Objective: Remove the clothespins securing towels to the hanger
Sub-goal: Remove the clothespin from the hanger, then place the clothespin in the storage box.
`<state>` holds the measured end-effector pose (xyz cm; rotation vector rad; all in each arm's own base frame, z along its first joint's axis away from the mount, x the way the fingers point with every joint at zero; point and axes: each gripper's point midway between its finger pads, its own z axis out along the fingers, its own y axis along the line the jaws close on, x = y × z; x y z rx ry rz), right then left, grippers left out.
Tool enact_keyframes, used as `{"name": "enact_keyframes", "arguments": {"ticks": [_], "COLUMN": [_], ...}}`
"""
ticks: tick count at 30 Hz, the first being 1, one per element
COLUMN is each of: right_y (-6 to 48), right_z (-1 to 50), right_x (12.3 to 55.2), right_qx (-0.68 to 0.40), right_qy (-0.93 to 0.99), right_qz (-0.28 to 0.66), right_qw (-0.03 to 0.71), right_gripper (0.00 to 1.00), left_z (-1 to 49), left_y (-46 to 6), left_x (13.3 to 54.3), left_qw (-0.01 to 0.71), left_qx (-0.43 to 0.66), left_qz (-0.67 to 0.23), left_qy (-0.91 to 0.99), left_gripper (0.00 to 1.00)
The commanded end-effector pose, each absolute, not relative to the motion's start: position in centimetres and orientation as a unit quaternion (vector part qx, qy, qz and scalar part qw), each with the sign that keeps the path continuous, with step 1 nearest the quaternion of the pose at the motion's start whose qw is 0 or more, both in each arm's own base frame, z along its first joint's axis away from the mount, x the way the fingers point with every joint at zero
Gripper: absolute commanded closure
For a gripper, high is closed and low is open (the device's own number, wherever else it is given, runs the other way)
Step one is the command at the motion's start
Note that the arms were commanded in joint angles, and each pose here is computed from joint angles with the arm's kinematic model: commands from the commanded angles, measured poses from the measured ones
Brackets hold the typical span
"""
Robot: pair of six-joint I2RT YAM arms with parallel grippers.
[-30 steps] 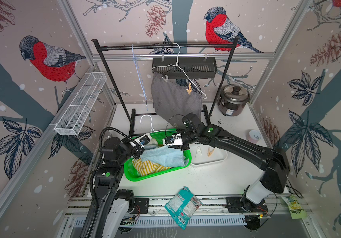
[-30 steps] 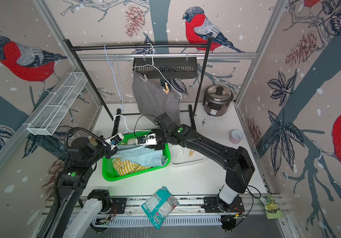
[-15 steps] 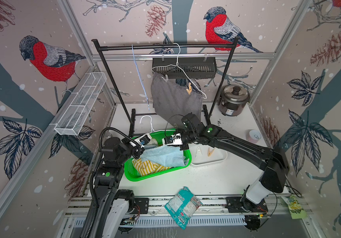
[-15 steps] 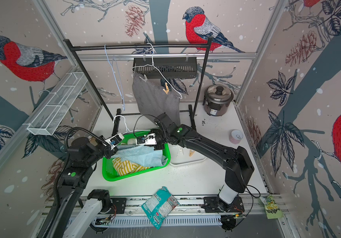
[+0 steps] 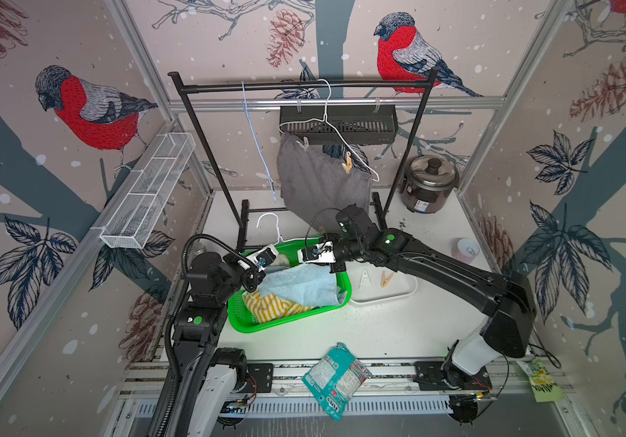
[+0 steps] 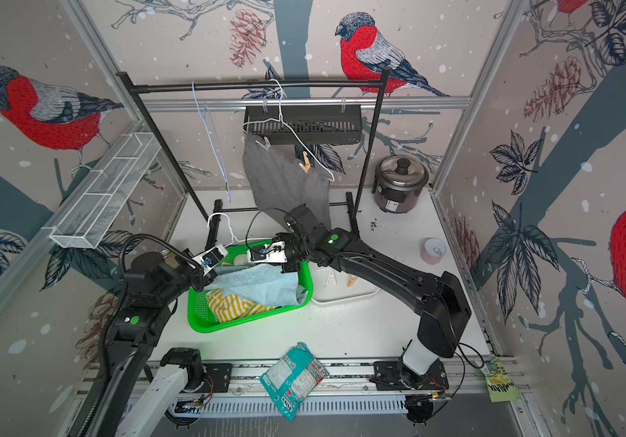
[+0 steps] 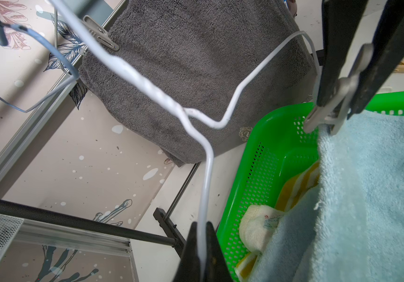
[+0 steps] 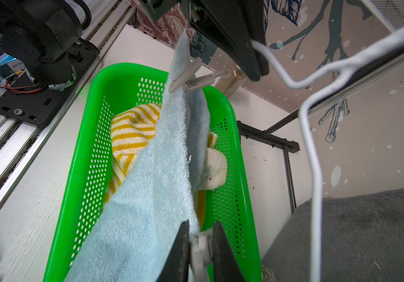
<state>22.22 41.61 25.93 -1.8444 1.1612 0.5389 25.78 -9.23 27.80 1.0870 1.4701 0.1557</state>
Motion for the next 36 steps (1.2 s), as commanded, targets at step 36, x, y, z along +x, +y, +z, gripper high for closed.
{"name": "enact_keyframes", "arguments": {"ticks": [36], "right_y": [24.8], "right_z": [25.9], "right_x": [25.2], "right_qx": [-0.495], "right_qy": [0.682], "right_qz": [0.195], "right_qw": [0.503], "right_gripper": [0.86], "left_z": [28.5], "left_y": [-9.2], "left_x": [25.7], "left_qw": [0.623], "left_qx": [0.467], "left_qz": [0.079], "left_qy": [0.623], "left_gripper": [1.0]}}
